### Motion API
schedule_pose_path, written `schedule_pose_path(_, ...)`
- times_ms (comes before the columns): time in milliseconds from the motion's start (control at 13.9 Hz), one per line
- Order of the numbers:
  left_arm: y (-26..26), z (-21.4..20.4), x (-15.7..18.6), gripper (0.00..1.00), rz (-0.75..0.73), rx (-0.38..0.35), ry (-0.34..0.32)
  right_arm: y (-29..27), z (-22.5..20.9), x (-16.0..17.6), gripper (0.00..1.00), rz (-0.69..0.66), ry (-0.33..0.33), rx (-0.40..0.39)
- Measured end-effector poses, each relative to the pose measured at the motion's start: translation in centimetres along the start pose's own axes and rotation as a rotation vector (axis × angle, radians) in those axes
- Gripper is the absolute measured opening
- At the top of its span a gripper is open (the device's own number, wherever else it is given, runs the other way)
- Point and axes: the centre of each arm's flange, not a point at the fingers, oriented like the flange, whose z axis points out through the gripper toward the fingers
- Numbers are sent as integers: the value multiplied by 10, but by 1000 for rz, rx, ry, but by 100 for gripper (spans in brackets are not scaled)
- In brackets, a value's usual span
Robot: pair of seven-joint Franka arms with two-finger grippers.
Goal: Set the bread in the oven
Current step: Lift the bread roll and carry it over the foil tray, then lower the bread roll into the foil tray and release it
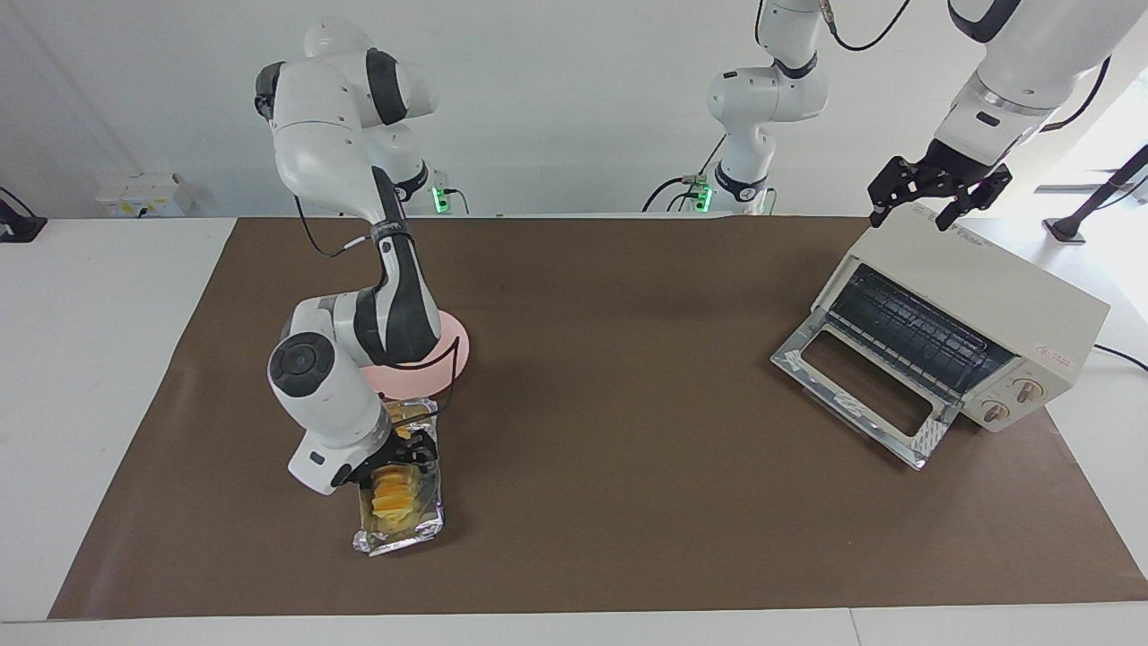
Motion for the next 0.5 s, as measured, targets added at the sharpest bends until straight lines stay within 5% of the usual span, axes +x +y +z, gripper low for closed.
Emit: schedule_pose_path(504,0,0,0,100,0,0,0,16,-35,-3,100,20,-16,-3)
